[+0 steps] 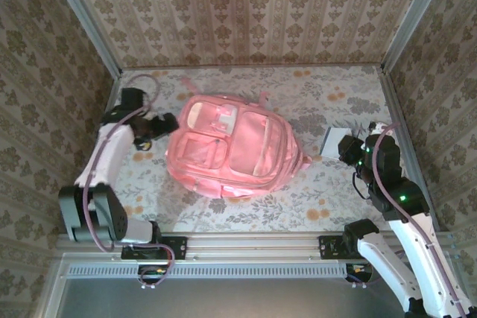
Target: Pack the student bag
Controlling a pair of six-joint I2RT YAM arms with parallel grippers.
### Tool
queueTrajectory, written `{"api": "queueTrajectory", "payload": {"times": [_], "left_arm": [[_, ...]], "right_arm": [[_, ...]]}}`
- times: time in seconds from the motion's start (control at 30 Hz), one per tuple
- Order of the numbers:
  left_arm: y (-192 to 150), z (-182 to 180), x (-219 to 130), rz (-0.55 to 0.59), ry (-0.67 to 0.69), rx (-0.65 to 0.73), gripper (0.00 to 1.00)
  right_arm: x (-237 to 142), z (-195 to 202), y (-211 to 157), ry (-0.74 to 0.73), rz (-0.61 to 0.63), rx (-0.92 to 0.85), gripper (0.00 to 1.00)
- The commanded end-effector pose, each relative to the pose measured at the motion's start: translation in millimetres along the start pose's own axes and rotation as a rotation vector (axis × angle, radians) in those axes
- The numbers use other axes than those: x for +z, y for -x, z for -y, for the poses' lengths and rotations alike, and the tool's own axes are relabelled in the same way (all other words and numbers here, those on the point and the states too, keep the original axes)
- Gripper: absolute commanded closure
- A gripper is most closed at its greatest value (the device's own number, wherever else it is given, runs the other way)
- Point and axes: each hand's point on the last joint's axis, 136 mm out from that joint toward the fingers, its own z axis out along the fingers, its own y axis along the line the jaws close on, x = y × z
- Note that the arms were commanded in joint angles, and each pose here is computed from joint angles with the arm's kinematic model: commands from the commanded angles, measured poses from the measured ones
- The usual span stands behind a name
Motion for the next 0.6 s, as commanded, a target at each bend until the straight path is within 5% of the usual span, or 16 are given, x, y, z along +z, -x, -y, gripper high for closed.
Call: {"api": "queueTrajectory", "payload": {"times": [0.0,0.13,0.27,0.57], "left_arm": [[6,-31,-17,0.066,0.092,-0.083,0.00],[10,-4,-32,0.129,0.003,-0.027,0.00],[2,65,-69,0.219,-0.065,0.228,0.02],[-149,233,-35,-0.058,-0.419,0.564,0.14]], "right_arm": [[-10,-13,24,0.045,0.076,0.011,0.76],[-10,-13,24,0.045,0.073,0.003,0.75],[-11,-13,24,0.043,0.074,-0.001,0.75],[-6,-11,16,0.043,0.052,0.016,0.74]]}}
